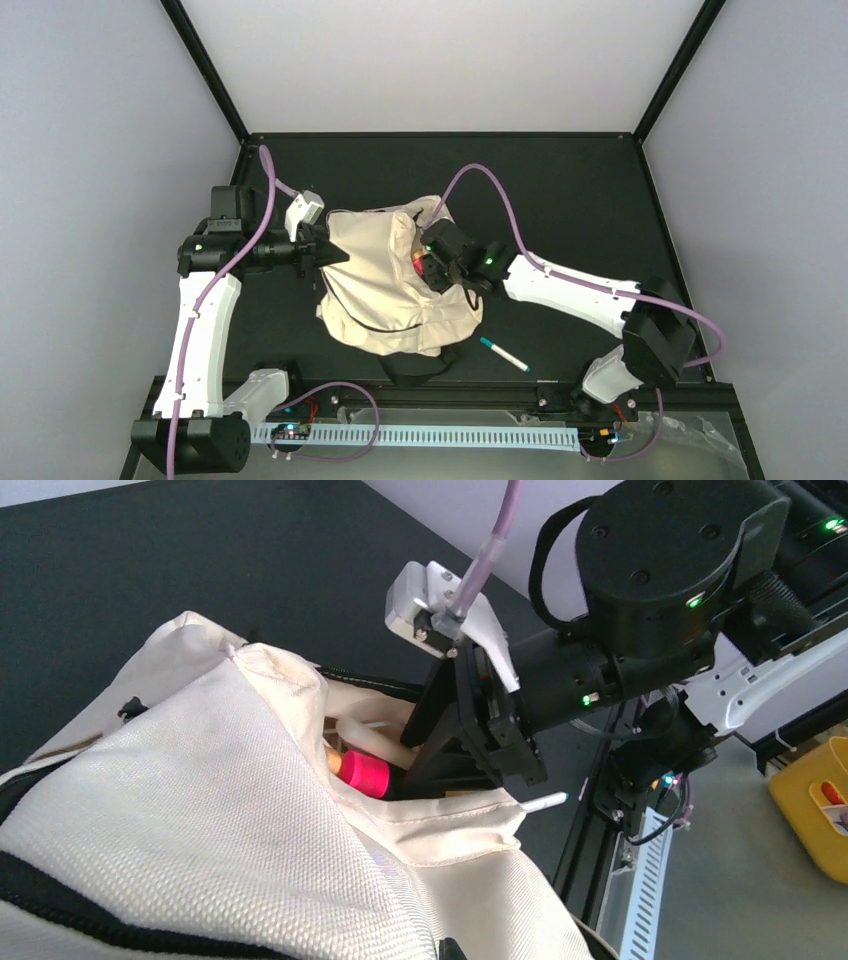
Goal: Pack the student bag
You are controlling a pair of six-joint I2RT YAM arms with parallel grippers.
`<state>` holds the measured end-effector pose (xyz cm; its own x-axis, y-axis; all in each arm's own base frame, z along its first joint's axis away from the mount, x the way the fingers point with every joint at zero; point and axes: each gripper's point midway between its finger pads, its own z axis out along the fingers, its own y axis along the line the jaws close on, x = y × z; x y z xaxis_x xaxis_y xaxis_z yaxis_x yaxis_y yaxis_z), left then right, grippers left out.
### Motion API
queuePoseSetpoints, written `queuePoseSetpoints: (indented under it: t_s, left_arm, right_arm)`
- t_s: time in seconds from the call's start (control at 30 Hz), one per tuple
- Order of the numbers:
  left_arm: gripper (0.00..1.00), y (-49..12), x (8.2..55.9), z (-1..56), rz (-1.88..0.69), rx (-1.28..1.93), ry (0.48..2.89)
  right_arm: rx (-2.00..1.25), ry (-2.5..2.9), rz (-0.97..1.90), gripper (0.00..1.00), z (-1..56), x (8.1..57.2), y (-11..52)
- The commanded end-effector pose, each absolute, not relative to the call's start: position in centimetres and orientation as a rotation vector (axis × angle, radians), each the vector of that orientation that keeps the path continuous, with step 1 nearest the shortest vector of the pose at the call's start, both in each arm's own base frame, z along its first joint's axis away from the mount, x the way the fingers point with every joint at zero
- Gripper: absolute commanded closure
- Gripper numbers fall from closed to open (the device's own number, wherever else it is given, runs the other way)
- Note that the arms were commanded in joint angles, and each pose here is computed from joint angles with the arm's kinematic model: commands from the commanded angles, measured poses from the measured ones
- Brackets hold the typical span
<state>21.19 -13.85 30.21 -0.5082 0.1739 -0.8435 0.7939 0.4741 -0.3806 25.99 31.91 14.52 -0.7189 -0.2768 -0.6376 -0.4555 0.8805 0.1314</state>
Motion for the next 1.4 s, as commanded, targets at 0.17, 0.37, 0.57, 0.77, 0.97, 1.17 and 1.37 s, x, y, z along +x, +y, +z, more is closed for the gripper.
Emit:
queuePoseSetpoints:
  t_s: [0.17,0.37,0.57,0.77,0.97,1.17,1.37]
  left_arm:
    - [0.98,-14.4,20.7,33.0,-1.05,0.862,1.827]
    - [0.98,-14.4,20.8,33.0,-1.05,0.861,1.827]
    - [0.99,-14.4,20.7,33.0,-1.055,0.856,1.827]
    - [0.98,-14.4,20.7,32.9,-1.057,0.855,1.828]
    - [0.98,-14.3,20.7,32.9,-1.056,0.855,1.831]
    - [0.98,-14.3,20.9,32.9,-1.057,0.854,1.832]
    - [0.98,-14.3,21.0,32.8,-1.056,0.853,1.836]
  right_arm:
    - [-0.711,2.261,0.485,0.29,25.0,22.6,29.1]
    - [-0.643,2.643,0.191,0.37,15.9,18.6,21.1]
    - [-0.561,2.848,0.152,0.37,9.4,14.9,18.2]
    - [-0.576,2.974,0.177,0.36,4.0,13.1,18.7]
    - [-0.573,3.02,0.109,0.42,1.0,12.6,18.1]
    - [-0.512,3.036,0.013,0.7,-0.7,12.7,17.2]
    - [-0.498,2.977,-0.024,0.88,0.5,13.5,17.1]
